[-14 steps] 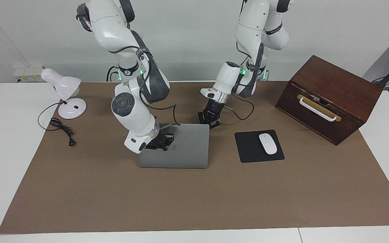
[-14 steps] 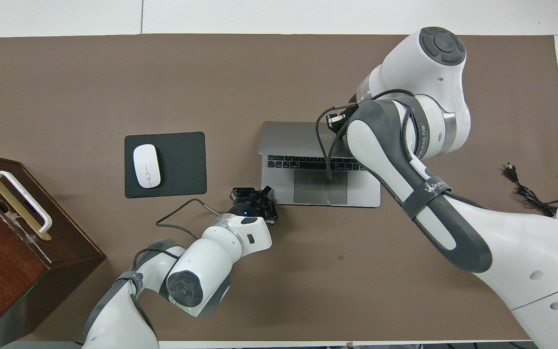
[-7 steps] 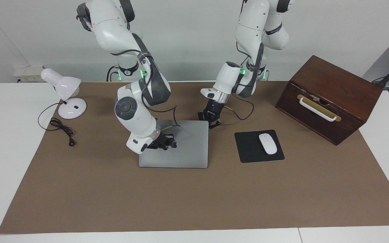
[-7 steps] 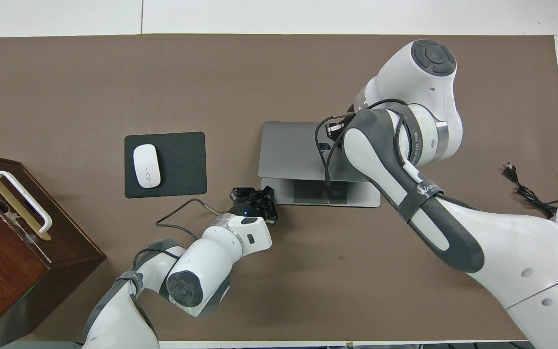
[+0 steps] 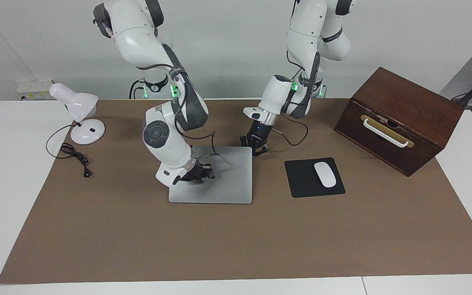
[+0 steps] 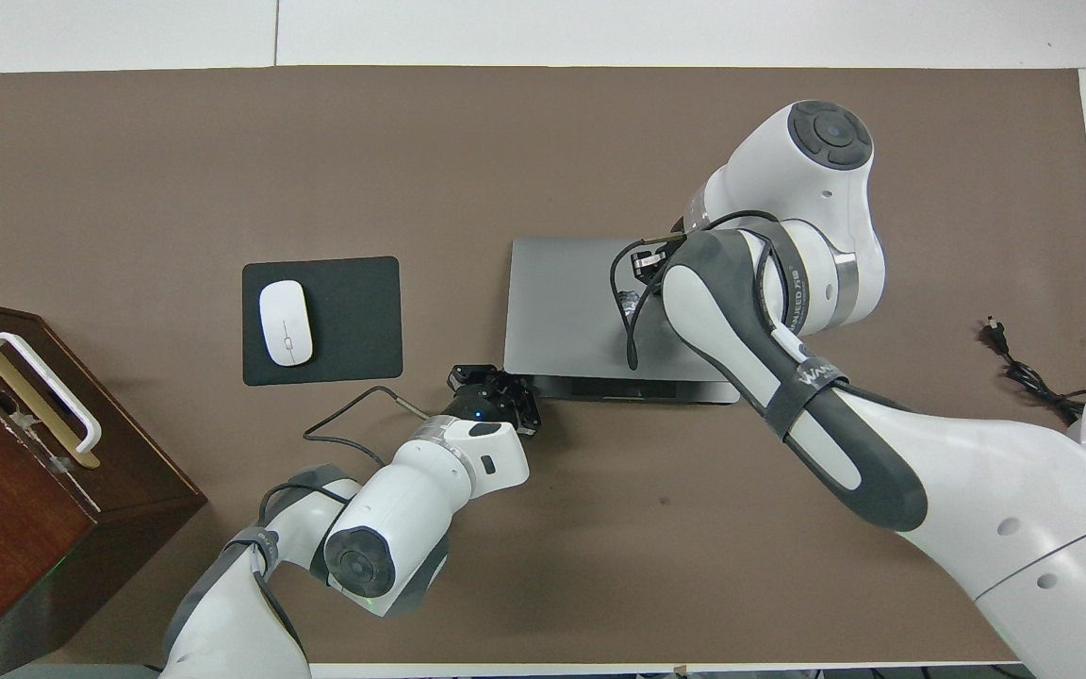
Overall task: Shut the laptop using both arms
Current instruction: 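Push the laptop screen down toward the keyboard with the right gripper, then press the lid fully shut with the right gripper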
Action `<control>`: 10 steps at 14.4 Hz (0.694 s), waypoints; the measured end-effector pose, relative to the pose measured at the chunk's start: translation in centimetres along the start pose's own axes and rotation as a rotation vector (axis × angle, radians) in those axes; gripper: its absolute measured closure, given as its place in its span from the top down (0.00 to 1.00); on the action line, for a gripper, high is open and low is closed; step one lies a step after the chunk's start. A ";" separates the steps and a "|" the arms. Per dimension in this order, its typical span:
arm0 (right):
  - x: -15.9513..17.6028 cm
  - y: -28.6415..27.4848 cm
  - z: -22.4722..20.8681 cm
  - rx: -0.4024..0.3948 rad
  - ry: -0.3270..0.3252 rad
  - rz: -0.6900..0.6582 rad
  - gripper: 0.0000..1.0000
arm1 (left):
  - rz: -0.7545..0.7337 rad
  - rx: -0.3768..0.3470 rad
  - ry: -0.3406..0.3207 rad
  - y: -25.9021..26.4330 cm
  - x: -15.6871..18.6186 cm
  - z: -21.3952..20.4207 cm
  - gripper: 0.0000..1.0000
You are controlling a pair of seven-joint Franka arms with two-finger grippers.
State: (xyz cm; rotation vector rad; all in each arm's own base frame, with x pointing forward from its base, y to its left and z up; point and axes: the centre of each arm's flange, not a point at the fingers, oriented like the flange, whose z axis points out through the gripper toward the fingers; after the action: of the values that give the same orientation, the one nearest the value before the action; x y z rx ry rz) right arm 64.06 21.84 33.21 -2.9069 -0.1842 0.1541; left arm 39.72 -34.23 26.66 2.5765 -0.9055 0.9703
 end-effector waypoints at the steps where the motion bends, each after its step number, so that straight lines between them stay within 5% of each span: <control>1: -0.1 0.0 0.2 -0.001 0.000 0.000 0.01 | 0.000 0.000 0.000 0.0 0.0 0.0 0.01; 10: -0.6 0.2 1.5 -0.004 0.015 0.003 0.01 | 0.000 0.000 0.000 0.0 0.0 0.0 0.01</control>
State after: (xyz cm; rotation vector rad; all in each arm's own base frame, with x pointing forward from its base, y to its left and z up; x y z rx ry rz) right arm 63.36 21.86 31.80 -2.9112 -0.1771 0.1322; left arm 39.72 -34.23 26.65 2.5765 -0.9058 0.9704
